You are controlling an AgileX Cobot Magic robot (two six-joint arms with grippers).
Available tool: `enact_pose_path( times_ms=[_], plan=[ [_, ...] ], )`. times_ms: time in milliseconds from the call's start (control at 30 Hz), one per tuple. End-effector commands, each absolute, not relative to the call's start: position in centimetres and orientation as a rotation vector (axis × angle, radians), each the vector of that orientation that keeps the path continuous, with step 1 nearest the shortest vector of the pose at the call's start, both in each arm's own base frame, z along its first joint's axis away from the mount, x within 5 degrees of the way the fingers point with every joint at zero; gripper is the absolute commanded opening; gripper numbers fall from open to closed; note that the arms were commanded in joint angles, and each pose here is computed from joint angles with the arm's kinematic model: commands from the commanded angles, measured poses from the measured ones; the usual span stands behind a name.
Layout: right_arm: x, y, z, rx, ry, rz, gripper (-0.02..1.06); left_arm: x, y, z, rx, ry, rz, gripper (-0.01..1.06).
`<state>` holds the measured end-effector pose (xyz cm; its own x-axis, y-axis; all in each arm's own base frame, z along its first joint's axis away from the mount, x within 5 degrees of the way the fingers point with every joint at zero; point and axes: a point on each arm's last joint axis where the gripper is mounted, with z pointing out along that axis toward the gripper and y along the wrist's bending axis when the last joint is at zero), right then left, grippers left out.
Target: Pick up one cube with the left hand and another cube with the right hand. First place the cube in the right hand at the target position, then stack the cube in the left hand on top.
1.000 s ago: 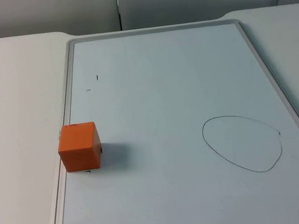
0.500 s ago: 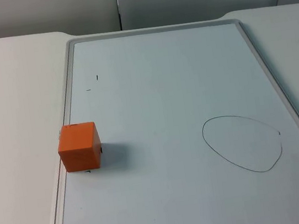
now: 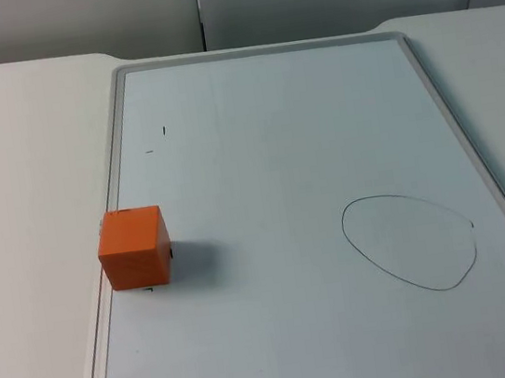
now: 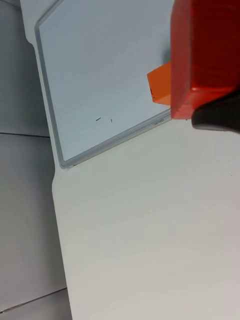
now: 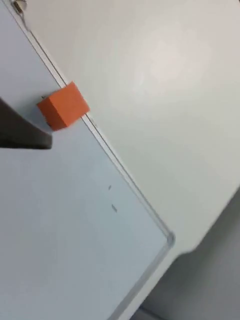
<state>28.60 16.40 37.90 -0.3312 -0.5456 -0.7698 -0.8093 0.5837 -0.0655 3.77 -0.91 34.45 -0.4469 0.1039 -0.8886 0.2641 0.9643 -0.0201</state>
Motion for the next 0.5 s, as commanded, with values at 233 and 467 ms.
enact_pose_path(
  times_ms=[233,467],
  plan=[
    [27.5,28.6,27.8,-1.657,2.006,0.336,0.98,3.7,-1.0,34.6,0.262,2.007,-0.209,0.19],
    [28.9,32.3,21.3,-1.779,2.036,0.329,0.98,3.7,-1.0,34.6,0.262,2.007,-0.209,0.19]
  ],
)
